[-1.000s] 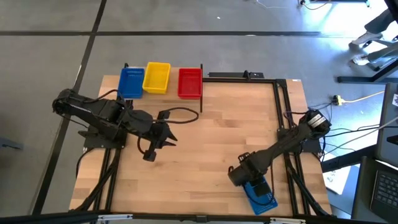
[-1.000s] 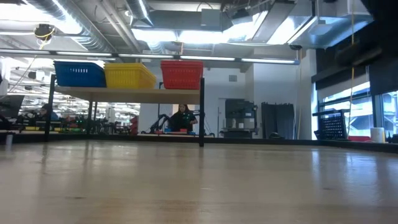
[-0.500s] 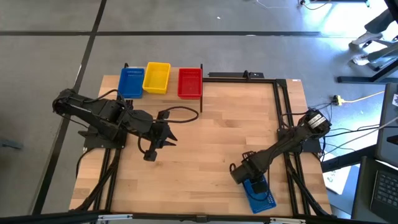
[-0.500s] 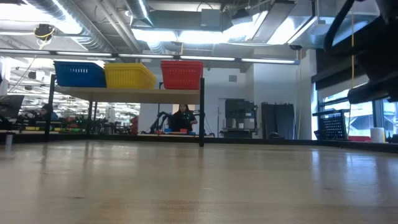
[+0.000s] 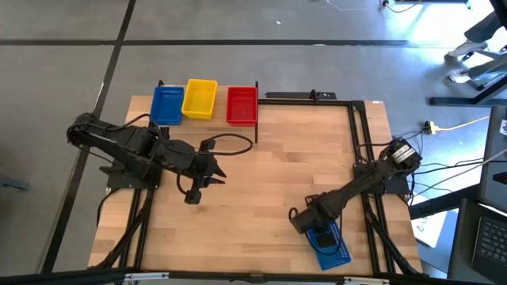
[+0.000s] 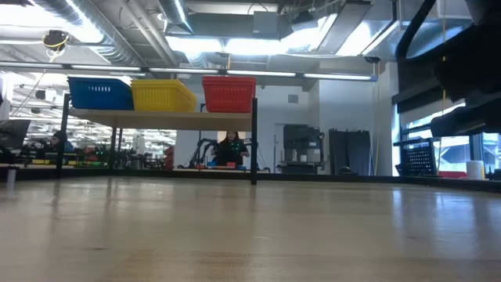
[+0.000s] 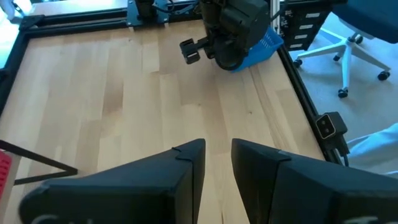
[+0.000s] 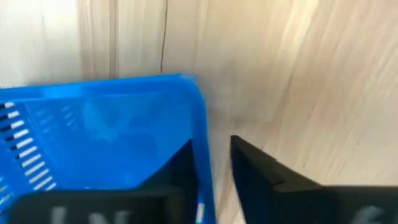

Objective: Stack baskets on shelf by color
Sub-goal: Stack the blue bin on top of the blue bins on the shelf

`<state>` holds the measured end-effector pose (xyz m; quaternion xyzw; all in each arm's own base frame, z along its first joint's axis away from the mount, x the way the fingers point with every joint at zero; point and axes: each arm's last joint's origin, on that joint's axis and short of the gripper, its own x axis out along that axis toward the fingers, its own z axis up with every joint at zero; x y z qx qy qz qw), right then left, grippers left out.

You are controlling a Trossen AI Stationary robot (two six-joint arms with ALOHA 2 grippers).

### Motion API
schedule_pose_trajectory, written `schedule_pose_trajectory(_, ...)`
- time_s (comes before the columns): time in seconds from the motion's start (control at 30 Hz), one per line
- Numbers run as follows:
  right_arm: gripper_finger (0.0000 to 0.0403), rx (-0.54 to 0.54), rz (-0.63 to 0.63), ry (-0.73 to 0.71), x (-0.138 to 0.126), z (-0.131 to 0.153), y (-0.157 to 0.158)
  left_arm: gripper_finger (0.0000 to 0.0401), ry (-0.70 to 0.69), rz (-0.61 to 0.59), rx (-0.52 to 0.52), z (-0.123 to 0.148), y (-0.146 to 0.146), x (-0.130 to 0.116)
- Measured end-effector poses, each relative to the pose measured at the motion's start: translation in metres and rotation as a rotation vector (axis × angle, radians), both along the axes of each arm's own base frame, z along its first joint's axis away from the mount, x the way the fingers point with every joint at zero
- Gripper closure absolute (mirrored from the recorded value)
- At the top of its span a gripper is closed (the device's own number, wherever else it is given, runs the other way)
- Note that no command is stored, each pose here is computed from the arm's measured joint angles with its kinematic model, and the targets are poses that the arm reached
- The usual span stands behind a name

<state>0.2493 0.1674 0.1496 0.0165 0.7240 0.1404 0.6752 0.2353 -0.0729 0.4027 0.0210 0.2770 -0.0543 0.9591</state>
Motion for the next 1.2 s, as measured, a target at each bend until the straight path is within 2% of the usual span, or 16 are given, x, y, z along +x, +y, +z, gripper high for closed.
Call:
schedule_pose_trajectory(0.07, 0.0374, 0.005, -0.018, -0.007, 0.003, 0.002, -0.001, 0.0331, 0.0, 0.0, 0.0, 0.0, 0.0, 0.0)
schedule_pose_trajectory(0.13, 0.0392, 0.018, -0.058, -0.025, 0.011, 0.007, -0.003, 0.0329, 0.001, 0.004, -0.006, 0.0, 0.0, 0.0)
schedule_pose_trajectory(0.4, 0.0401, 0.083, -0.211, -0.159, 0.057, 0.045, -0.03, 0.0332, 0.005, -0.013, -0.035, 0.002, -0.005, -0.005)
schedule_pose_trajectory(0.6, 0.0402, 0.014, -0.363, -0.355, 0.096, 0.081, -0.075, 0.0332, -0.01, -0.055, -0.049, 0.01, -0.01, -0.026)
schedule_pose_trajectory(0.8, 0.0402, 0.022, -0.467, -0.537, 0.128, 0.114, -0.122, 0.0332, -0.042, -0.035, -0.045, 0.019, -0.011, -0.051)
schedule_pose_trajectory(0.9, 0.0403, 0.02, -0.445, -0.583, 0.145, 0.117, -0.136, 0.0332, -0.074, -0.027, -0.042, 0.024, -0.01, -0.06)
schedule_pose_trajectory(1.2, 0.0403, 0.072, -0.357, -0.668, 0.214, 0.099, -0.157, 0.0332, -0.156, 0.008, -0.066, 0.037, -0.003, -0.088)
